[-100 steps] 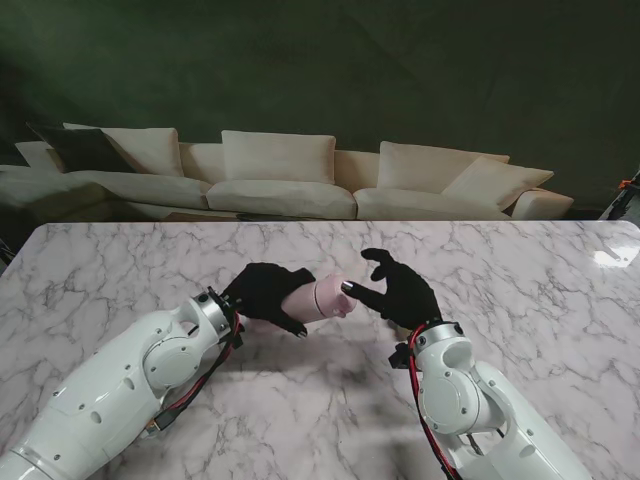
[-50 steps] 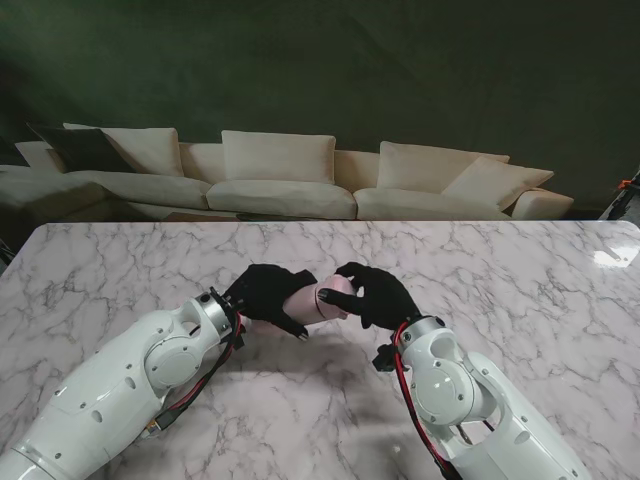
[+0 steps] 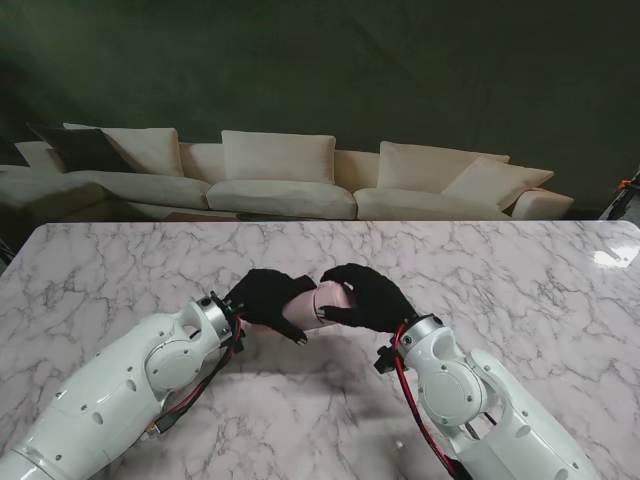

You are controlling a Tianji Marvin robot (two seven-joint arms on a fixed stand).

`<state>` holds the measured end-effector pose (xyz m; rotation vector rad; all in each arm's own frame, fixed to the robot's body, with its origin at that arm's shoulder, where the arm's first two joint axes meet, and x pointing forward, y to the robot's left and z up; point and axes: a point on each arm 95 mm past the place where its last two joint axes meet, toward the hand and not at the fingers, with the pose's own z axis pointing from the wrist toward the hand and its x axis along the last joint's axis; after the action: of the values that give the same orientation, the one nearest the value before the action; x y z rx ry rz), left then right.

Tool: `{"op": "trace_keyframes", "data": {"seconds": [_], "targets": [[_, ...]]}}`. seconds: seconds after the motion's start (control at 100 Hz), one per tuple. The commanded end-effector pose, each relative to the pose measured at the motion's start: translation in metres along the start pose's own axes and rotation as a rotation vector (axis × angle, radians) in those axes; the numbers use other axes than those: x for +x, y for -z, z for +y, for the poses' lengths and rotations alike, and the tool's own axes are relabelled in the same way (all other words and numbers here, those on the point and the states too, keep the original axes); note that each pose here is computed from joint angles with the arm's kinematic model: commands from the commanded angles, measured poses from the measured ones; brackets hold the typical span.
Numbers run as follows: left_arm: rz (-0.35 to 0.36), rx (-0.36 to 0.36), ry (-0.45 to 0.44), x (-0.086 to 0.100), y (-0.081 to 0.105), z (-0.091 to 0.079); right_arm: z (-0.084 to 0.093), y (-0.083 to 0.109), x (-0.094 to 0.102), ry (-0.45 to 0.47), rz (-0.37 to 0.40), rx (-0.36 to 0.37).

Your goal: Clean the thermos with cup brush

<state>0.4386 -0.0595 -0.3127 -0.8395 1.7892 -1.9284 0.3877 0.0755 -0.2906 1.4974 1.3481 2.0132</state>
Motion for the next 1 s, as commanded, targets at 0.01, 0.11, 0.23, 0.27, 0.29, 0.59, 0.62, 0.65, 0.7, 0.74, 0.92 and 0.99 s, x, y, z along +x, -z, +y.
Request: {"op": "trace_keyframes", "data": {"seconds": [0.01, 0.11, 0.23, 0.27, 0.29, 0.59, 0.62, 0.65, 0.7, 0.74, 0.92, 0.99], "targets": [[-0.006, 0.021, -0.003, -0.001, -0.006, -0.011, -0.013, 0.002, 0.002, -0.025, 0.013, 0.024], [-0.007, 0.021, -0.002, -0.002, -0.007, -0.01, -0.013, 0.001, 0.003, -0.014, 0.029, 0.008], [-0.008, 0.021, -0.001, -0.002, -0.007, -0.01, -0.015, 0.0, 0.003, 0.009, 0.084, -0.024], [-0.008, 0.022, -0.001, -0.002, -0.007, -0.011, -0.014, 0.0, 0.003, 0.027, 0.102, -0.02], [-0.008, 0.022, -0.001, -0.002, -0.008, -0.011, -0.015, 0.0, 0.003, 0.031, 0.107, -0.016], [-0.01, 0.025, -0.002, -0.003, -0.008, -0.012, -0.019, -0.001, 0.003, -0.021, 0.167, -0.021], [-0.011, 0.025, -0.002, -0.003, -0.008, -0.012, -0.019, -0.001, 0.003, -0.022, 0.171, -0.026], [-0.011, 0.025, -0.001, -0.003, -0.008, -0.012, -0.018, -0.001, 0.003, -0.022, 0.176, -0.033], [-0.012, 0.025, -0.001, -0.004, -0.008, -0.012, -0.018, -0.001, 0.003, -0.018, 0.181, -0.046], [-0.012, 0.025, 0.0, -0.004, -0.008, -0.011, -0.017, -0.001, 0.003, -0.015, 0.184, -0.054], [-0.016, 0.02, 0.0, -0.005, -0.008, -0.011, -0.012, 0.003, 0.002, -0.015, 0.186, -0.093], [-0.02, 0.016, 0.001, -0.005, -0.008, -0.01, -0.009, 0.005, 0.002, -0.011, 0.186, -0.109]]}}
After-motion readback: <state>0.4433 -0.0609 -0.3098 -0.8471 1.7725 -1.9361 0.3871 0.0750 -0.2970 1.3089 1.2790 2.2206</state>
